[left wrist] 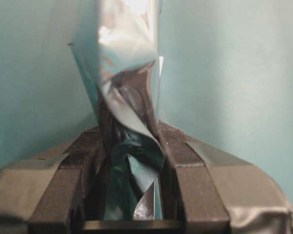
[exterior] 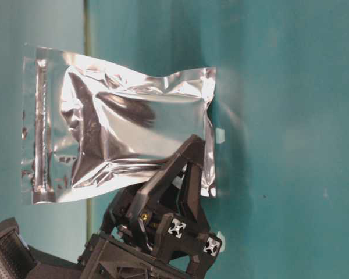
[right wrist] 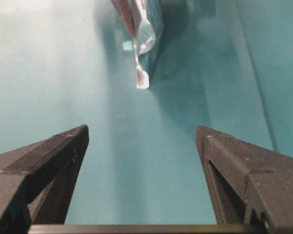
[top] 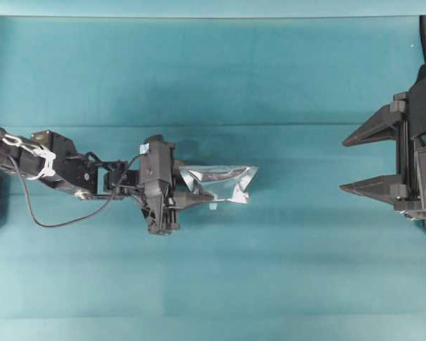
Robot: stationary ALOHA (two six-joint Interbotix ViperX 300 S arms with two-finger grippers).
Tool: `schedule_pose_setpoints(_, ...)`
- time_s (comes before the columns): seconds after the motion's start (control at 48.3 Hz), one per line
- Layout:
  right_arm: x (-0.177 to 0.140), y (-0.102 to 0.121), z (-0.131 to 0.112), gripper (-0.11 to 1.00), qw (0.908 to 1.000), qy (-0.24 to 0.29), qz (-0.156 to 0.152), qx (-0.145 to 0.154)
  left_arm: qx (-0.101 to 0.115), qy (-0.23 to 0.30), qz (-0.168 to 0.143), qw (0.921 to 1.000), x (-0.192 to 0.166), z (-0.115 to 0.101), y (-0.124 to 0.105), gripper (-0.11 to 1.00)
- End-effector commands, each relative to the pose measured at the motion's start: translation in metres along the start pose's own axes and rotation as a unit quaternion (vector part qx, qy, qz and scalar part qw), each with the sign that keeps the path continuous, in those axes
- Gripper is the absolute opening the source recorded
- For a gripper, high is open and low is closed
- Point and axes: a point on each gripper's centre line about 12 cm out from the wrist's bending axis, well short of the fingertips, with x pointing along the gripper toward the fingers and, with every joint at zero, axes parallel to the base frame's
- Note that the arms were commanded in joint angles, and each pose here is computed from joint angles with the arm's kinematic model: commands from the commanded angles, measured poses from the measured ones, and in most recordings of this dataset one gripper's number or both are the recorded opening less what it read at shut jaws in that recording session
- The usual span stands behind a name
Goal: Hand over the silver zip bag and make it stand upright.
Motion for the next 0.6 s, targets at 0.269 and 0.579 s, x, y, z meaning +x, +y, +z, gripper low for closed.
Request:
schedule_pose_setpoints(0.269, -0.0008, 0.0004, 0.0024, 0.88, 1.0000, -0.005, 0.001, 0.007, 0.001, -0.003, -0.001, 1.0000, -0.0010, 0.0026, -0.0004, 0.30)
schedule_pose_setpoints(0.579, -0.0005, 0.0005, 0.0020, 0.88, 1.0000, -0.005, 0.002, 0.007, 0.001, -0.003, -0.001, 1.0000, -0.0010, 0.0026, -0.0009, 0.30)
